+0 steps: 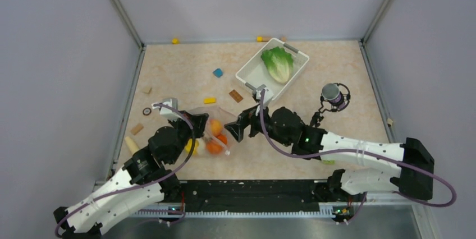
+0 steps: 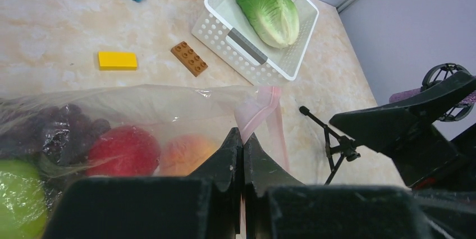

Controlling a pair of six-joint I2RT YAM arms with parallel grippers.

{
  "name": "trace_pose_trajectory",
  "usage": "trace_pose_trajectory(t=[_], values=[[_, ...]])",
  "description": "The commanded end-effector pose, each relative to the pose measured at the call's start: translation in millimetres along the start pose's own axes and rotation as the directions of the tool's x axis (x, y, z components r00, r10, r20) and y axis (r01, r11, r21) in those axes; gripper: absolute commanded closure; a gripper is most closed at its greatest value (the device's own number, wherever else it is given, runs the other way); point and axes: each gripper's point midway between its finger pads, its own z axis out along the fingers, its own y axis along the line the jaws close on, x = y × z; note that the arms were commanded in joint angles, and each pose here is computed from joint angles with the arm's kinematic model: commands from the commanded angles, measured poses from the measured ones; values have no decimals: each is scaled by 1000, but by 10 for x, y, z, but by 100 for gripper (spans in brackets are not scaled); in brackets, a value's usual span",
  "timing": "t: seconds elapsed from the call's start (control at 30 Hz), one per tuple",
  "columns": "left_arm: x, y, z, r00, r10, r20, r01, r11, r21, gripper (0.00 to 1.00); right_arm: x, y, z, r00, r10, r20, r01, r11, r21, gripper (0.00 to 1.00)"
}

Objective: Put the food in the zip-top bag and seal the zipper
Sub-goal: Place the fake fruit in the zipper food storage bag, then pick up the fake vegetable from the bin.

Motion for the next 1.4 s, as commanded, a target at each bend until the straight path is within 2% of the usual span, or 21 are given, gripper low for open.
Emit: trace_pose_trajectory(t=[0.0, 0.13, 0.33, 0.43, 0.5, 0.7, 0.87, 0.93, 1.03, 1.17, 1.23, 1.37], values=[[-82, -5, 17, 999, -14, 40, 15, 1000, -6, 100, -287, -421, -220, 996, -84, -6, 83, 958, 276, 1], [-55, -6, 48, 1000, -4, 28, 4, 1000, -16, 100, -476, -1048, -331, 990, -109, -85, 138, 830, 540, 1], [-66, 30, 60, 999, 19, 34, -18, 999, -36, 100, -478, -2010, -174, 949, 11, -314, 212, 715, 666, 1], [-87, 64, 61, 999, 31, 43, -29, 998, -54, 100, -552, -2311, 0, 904, -34, -426, 343, 651, 677, 1], [-87, 62, 64, 998, 41, 41, -39, 998, -54, 100, -585, -2484, 171, 851, -90, -517, 452, 625, 637, 1], [-67, 82, 87, 998, 61, 33, -59, 996, -68, 100, -579, -3196, 520, 711, -60, -701, 639, 473, 607, 1], [-31, 101, 135, 996, 82, 19, -80, 993, -88, 100, -505, -3710, 778, 691, -38, -722, 663, 432, 612, 1], [-5, 113, 162, 996, 94, 11, -92, 991, -97, 100, -547, -3867, 895, 688, -82, -721, 682, 413, 604, 1], [41, 136, 205, 994, 111, -3, -111, 987, -113, 100, -649, -4113, 1065, 677, -182, -713, 729, 293, 618, 1], [64, 176, 252, 991, 131, -12, -131, 981, -146, 100, -631, -4300, 1194, 666, -225, -711, 745, 230, 626, 1], [78, 192, 265, 991, 136, -15, -137, 978, -155, 100, -587, -4368, 1210, 675, -221, -704, 737, 233, 634, 1], [83, 197, 274, 990, 139, -15, -140, 977, -159, 100, -423, -4513, 1230, 718, -187, -671, 691, 312, 652, 1]])
